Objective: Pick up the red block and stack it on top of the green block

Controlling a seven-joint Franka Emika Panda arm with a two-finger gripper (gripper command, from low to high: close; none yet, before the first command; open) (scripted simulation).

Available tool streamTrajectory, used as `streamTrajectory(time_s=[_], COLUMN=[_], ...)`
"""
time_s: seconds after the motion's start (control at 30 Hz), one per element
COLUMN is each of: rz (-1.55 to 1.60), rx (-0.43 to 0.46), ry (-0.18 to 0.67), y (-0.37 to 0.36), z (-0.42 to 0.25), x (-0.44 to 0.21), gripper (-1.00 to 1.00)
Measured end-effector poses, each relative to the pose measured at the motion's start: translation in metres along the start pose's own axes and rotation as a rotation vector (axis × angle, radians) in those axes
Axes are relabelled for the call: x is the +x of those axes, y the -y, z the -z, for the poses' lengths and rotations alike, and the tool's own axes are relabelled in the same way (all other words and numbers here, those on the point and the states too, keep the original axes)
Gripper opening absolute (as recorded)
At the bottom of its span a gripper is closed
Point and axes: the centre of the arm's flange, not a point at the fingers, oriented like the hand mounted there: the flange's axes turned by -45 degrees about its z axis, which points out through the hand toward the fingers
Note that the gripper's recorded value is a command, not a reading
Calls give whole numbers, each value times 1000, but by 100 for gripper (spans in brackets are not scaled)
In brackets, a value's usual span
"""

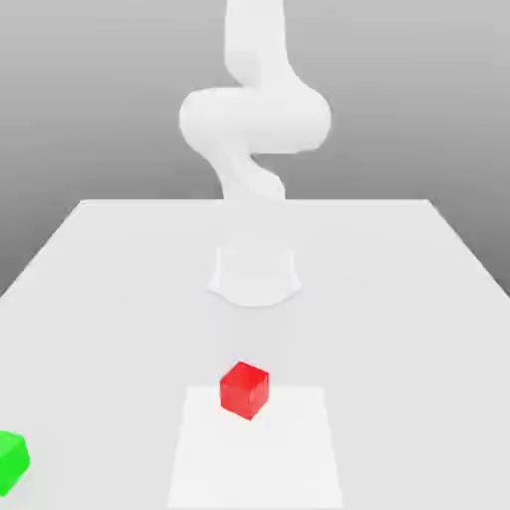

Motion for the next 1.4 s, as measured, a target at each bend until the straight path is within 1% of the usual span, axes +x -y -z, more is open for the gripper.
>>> streamTrajectory(time_s=[0.13, 0.3, 0.4, 0.53, 0.6, 0.67, 0.77, 0.8, 1.03, 1.3, 1.4], rz=[-91, -212, -291, -410, -455, -473, -475, -474, -474, -476, -519], rx=[-31, -79, -115, -176, -201, -211, -212, -212, -212, -212, -205], ry=[146, 327, 441, 608, 671, 690, 697, 697, 696, 697, 700], y=[-2, -11, -18, -27, -31, -33, -33, -33, -33, -33, -62], z=[-98, -198, -246, -296, -320, -336, -354, -360, -361, -319, -328], x=[-39, -115, -174, -272, -316, -338, -359, -365, -367, -327, -301], gripper=[0, 0, 0, 0, 0, 0, 0, -100, -100, -100, -100])
